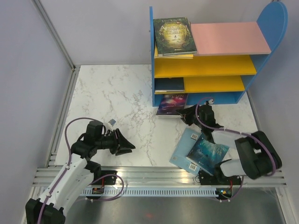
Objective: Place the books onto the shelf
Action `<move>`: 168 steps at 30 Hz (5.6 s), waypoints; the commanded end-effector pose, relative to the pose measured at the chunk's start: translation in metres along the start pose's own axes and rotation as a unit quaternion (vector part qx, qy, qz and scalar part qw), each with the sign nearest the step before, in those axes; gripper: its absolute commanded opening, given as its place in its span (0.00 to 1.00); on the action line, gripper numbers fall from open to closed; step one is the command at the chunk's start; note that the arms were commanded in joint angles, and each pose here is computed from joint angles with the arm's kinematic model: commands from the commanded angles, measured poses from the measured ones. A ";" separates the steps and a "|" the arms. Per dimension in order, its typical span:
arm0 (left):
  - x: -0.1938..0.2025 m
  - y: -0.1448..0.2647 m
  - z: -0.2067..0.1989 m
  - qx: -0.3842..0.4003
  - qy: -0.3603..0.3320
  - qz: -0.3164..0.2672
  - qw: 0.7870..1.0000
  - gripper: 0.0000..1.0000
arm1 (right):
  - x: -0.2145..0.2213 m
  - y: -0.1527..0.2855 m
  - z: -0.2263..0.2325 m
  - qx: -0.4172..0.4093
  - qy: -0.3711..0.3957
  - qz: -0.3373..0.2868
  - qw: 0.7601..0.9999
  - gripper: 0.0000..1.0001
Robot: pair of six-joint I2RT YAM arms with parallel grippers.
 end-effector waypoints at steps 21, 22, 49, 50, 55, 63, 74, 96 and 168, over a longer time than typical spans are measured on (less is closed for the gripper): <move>0.018 0.014 0.016 -0.074 -0.017 0.015 0.997 0.44 | 0.000 -0.051 -0.069 0.171 0.109 0.075 0.976 0.75; 0.017 0.014 0.016 -0.075 -0.017 0.015 0.997 0.43 | 0.000 -0.048 -0.071 0.175 0.110 0.075 0.976 0.75; 0.014 0.006 0.025 -0.086 -0.016 0.029 0.996 0.42 | 0.002 -0.075 -0.075 0.183 0.091 0.093 0.975 0.20; 0.015 0.006 0.026 -0.086 -0.014 0.030 0.996 0.42 | 0.001 -0.080 -0.071 0.184 0.089 0.091 0.975 0.20; 0.019 0.006 0.029 -0.087 -0.010 0.031 0.996 0.42 | -0.003 -0.096 -0.066 0.190 0.079 0.075 0.976 0.20; 0.023 0.008 0.032 -0.096 -0.009 0.032 0.995 0.41 | -0.005 -0.114 -0.063 0.186 0.036 0.058 0.980 0.20; 0.020 0.008 0.031 -0.102 -0.012 0.036 0.994 0.43 | -0.009 -0.130 -0.058 0.162 -0.027 0.030 0.986 0.16; 0.014 0.004 0.024 -0.070 -0.032 0.034 0.996 0.55 | -0.001 -0.076 -0.034 0.161 0.056 0.050 0.984 0.54; 0.015 -0.115 -0.002 -0.053 -0.023 0.167 0.984 0.56 | 0.038 0.120 -0.121 0.431 0.099 0.078 0.893 0.69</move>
Point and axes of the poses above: each gripper's point midway between its finger pads, its own y axis back along the fingers, its own z axis along the line the jaws close on, x = y × z, the point moved 5 cm from there along y, back along the fingers, and after that the axes turned 15 degrees about -y, right-handed, at the moved point
